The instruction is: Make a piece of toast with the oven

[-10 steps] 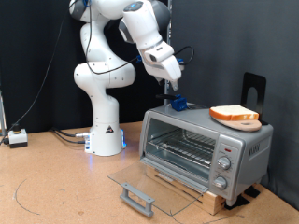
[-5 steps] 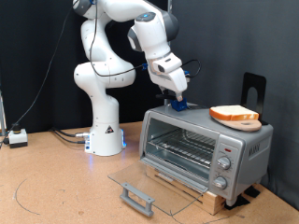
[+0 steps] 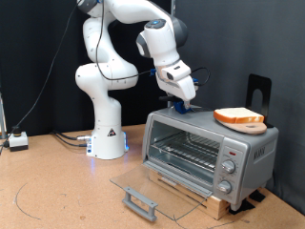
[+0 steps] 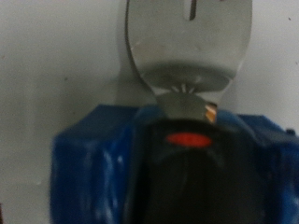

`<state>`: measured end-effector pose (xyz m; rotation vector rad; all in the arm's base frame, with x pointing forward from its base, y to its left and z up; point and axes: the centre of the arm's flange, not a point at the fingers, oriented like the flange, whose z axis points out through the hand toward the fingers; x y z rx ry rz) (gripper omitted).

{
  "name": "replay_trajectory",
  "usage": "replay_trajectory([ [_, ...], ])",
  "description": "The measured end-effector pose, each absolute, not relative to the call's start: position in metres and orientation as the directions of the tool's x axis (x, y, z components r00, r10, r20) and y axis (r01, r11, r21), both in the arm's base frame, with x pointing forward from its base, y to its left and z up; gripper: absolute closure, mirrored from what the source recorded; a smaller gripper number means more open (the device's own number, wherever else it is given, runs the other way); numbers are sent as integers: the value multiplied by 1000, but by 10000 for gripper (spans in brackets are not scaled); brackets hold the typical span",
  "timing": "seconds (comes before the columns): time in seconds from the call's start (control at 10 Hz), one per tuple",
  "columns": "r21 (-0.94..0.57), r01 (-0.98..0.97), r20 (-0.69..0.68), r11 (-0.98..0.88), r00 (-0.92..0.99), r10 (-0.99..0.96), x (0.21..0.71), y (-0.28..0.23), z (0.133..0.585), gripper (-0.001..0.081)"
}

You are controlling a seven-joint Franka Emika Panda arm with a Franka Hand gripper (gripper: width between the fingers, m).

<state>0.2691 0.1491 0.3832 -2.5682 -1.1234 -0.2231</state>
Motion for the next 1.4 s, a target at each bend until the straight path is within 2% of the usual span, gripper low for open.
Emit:
replay_trajectory([
  [0.5, -234, 725, 266, -648, 689, 674, 267, 161, 374, -3],
  [0.6, -229, 721, 264, -654, 693, 671, 267, 163, 373, 116],
  [0.7, -226, 718, 263, -658, 695, 669, 267, 164, 373, 116],
  [0.8, -226, 717, 265, -659, 696, 667, 267, 165, 373, 253],
  [0.9, -226, 717, 268, -660, 697, 665, 267, 165, 373, 357],
  [1.4, -216, 709, 335, -672, 700, 631, 273, 166, 379, 367],
])
